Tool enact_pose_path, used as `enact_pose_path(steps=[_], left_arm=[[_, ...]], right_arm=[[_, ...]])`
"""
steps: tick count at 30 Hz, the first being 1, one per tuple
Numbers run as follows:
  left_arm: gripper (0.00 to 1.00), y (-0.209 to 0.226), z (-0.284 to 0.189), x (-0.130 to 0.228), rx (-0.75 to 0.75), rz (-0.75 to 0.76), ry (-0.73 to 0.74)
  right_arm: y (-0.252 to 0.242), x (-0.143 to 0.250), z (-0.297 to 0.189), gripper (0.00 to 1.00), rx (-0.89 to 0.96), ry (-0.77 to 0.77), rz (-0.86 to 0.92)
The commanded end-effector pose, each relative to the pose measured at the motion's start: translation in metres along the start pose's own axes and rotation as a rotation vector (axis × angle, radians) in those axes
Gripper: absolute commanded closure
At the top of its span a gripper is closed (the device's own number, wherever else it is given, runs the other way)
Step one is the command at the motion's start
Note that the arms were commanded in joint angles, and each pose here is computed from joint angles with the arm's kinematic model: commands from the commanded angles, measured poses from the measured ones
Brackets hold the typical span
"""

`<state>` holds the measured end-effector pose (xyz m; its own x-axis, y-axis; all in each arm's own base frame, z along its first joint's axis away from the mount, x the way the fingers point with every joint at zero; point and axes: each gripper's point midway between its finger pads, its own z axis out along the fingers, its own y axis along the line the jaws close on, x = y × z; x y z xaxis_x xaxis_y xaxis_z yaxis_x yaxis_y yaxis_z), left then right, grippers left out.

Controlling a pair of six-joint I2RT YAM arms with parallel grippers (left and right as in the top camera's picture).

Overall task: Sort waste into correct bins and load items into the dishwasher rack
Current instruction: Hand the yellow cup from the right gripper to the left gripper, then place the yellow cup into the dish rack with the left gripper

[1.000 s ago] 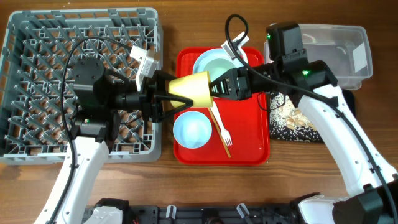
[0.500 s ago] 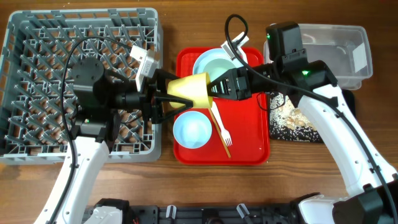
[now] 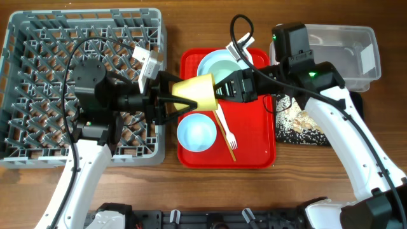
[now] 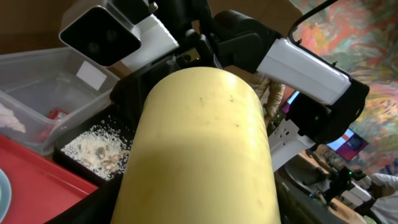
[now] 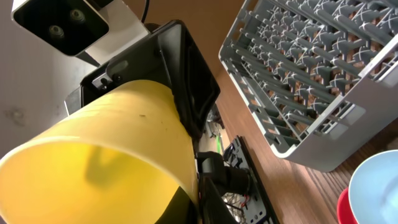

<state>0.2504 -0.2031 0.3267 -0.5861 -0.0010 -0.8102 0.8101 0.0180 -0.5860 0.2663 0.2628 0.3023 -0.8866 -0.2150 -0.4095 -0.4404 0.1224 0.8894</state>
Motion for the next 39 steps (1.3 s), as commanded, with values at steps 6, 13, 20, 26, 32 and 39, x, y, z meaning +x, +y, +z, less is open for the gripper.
enact_pose_path(steps=[6,13,20,26,32,39], left_arm=[[0.47,-0.005,0.001,-0.002,0.018,0.02,0.009],[0.56,-0.001,0.0,-0.003,0.005,0.029,0.001],[0.73,0.057,-0.016,0.001,-0.26,-0.121,-0.084],[0.88,0.12,-0.067,0.025,-0.642,-0.295,-0.137],[0.96,0.143,-0.142,0.054,-0.974,-0.501,-0.212],[0.96,0.12,-0.226,0.077,-1.341,-0.747,-0.256]], right_arm=[[0.001,-0.001,0.001,0.95,-0.015,0.007,-0.019],[-0.001,-0.001,0.001,0.84,0.0,0.003,-0.019],[-0.043,-0.011,-0.008,0.73,0.234,-0.073,0.086],[-0.101,-0.018,-0.053,0.71,0.549,-0.195,0.205],[-0.126,-0.001,-0.09,0.72,0.725,-0.206,0.275],[-0.137,0.017,-0.108,0.71,0.867,-0.175,0.299]])
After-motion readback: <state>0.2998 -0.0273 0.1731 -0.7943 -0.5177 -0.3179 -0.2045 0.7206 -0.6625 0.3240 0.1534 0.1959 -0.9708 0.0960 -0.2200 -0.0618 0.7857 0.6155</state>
